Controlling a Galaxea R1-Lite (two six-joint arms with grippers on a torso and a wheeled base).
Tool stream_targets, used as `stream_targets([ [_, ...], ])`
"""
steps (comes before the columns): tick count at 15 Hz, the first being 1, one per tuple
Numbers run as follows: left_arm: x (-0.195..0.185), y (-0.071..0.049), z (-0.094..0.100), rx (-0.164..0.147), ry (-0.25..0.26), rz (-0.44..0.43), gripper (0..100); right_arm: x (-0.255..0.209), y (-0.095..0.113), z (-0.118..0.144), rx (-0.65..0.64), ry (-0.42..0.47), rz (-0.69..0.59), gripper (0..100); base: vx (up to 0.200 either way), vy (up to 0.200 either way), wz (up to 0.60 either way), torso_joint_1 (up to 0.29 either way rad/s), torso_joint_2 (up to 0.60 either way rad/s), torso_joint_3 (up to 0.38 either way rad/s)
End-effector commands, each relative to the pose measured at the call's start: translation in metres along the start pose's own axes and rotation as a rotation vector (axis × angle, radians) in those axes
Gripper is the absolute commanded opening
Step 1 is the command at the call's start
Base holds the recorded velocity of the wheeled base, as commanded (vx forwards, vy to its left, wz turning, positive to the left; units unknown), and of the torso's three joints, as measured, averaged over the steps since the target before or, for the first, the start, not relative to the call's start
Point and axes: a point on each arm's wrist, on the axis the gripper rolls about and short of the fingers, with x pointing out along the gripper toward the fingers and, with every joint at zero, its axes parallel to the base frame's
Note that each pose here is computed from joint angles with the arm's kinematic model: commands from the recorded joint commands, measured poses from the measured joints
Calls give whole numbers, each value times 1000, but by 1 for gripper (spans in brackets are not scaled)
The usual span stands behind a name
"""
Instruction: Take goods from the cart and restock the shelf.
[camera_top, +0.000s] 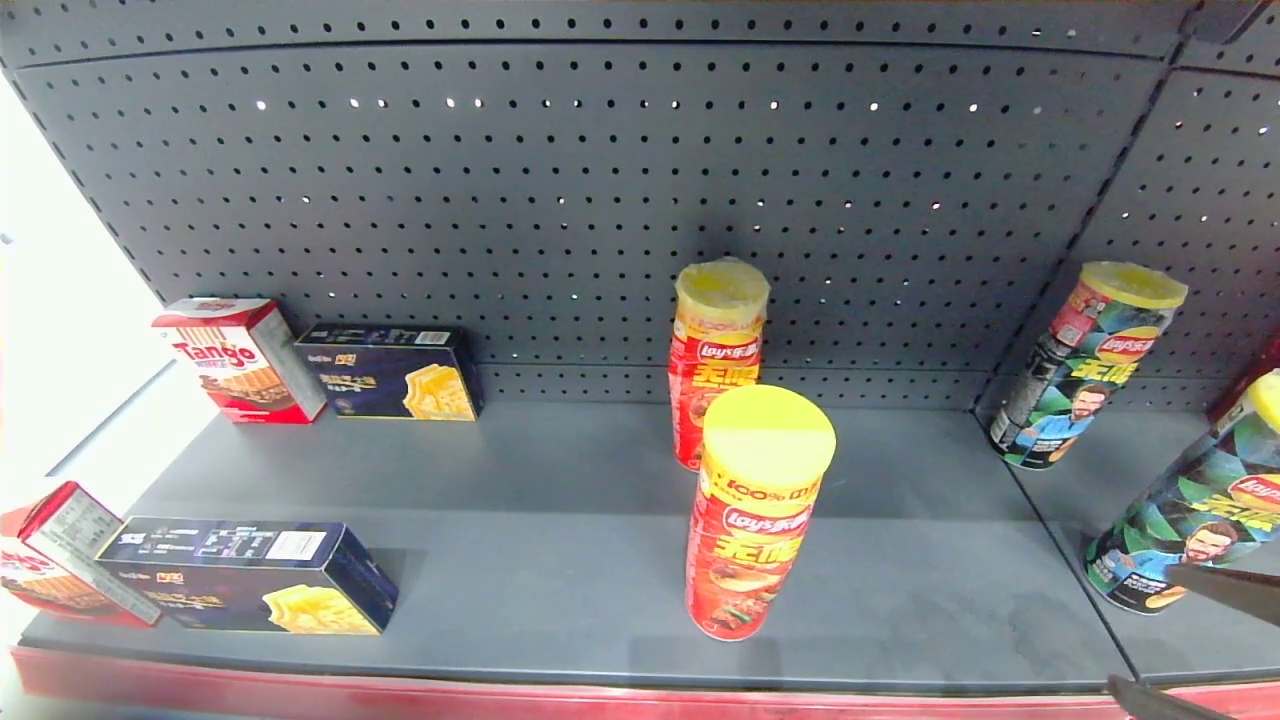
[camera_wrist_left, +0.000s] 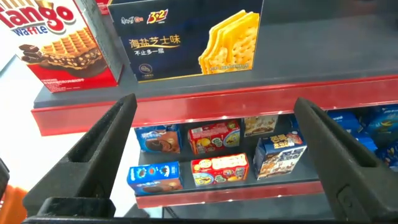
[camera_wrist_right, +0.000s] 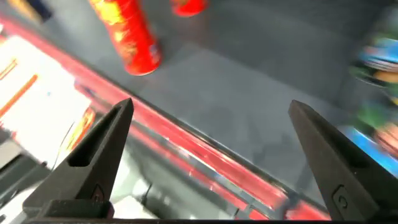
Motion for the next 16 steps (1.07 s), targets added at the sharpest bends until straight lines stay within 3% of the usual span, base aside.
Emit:
stream_targets([
  [1,0,0,0,0,4,1,100,39,7,4,-25,134,85,100,0,0,0,0,0,0],
  [10,0,0,0,0,2,1,100,103,13,29,-51,237,36,100,0,0,0,0,0,0],
  [16,0,0,0,-2,2,1,100,135,14,40,-54,259,21,100,0,0,0,0,0,0],
])
